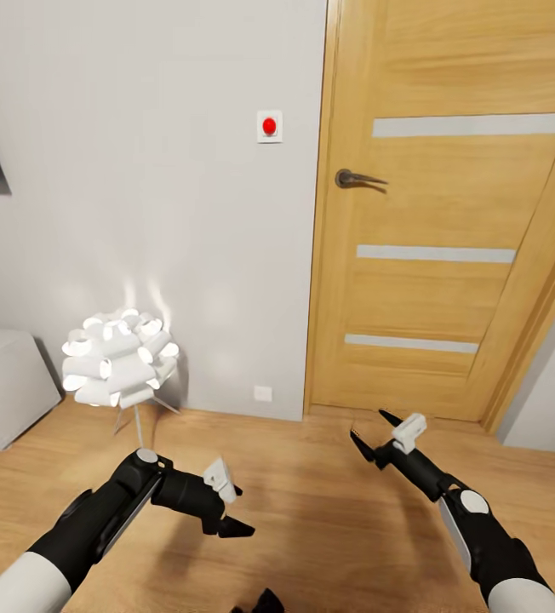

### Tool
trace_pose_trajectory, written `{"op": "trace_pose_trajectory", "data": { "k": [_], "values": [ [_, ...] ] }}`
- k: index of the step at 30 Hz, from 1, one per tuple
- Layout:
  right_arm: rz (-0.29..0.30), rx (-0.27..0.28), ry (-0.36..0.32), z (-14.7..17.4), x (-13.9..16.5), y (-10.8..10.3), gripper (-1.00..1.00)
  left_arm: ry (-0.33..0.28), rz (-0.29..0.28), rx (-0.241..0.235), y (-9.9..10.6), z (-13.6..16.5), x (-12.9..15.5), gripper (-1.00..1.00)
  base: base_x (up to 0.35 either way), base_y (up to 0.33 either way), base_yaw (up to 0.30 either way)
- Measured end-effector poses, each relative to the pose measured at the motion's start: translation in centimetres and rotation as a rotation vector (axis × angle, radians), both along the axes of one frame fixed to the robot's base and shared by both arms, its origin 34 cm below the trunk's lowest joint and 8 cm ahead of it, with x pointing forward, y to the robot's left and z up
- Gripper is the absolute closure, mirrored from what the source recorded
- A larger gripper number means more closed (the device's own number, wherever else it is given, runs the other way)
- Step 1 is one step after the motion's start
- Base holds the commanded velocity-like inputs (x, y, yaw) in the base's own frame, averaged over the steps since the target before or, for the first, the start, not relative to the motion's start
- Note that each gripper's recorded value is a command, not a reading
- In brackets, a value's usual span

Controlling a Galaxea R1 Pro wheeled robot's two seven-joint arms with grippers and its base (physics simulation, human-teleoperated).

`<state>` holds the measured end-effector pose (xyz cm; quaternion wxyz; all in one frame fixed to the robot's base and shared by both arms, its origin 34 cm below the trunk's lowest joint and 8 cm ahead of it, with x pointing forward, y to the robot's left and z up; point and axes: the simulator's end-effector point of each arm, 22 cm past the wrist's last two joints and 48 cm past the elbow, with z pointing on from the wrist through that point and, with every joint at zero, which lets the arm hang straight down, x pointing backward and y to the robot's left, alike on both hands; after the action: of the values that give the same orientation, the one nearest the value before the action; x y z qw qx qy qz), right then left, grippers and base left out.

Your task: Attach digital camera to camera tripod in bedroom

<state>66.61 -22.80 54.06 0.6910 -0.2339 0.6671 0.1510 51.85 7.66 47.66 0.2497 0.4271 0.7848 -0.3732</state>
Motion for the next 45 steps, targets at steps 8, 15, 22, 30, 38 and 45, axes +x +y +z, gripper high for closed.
{"op": "trace_pose_trajectory", "data": {
  "k": [8, 15, 22, 30, 38, 45],
  "values": [
    [0.081, -0.007, 0.042, -2.2, -0.9, 1.3, -1.0, 0.007, -0.014, -0.005, -0.3, -0.7, 0.0, -1.0, 0.0, 0.0, 0.0],
    [0.084, -0.005, 0.072, -3.9, -1.0, 1.4, -1.0, 0.014, -0.005, -0.013, 0.1, -1.0, 0.5, -1.0, 0.0, 0.0, 0.0],
    [0.085, -0.002, 0.102, -5.7, -1.0, 1.4, -1.0, 0.047, 0.001, -0.048, 1.5, -0.2, 0.8, -1.0, 0.0, 0.0, 0.0],
    [0.086, 0.0, 0.136, -7.7, -1.1, 1.5, -1.0, 0.115, -0.1, -0.129, 0.9, 0.9, -1.4, -1.0, 0.0, 0.0, 0.0],
    [0.084, 0.002, 0.171, -9.6, -1.3, 1.4, -1.0, 0.165, -0.218, -0.168, 2.9, 2.2, -3.9, -1.0, 0.0, 0.0, 0.0],
    [0.095, -0.001, 0.193, -11.2, -1.5, 1.7, -1.0, 0.204, -0.238, -0.168, 3.9, 1.3, -4.5, -1.0, 0.0, 0.0, 0.0]
  ]
}}
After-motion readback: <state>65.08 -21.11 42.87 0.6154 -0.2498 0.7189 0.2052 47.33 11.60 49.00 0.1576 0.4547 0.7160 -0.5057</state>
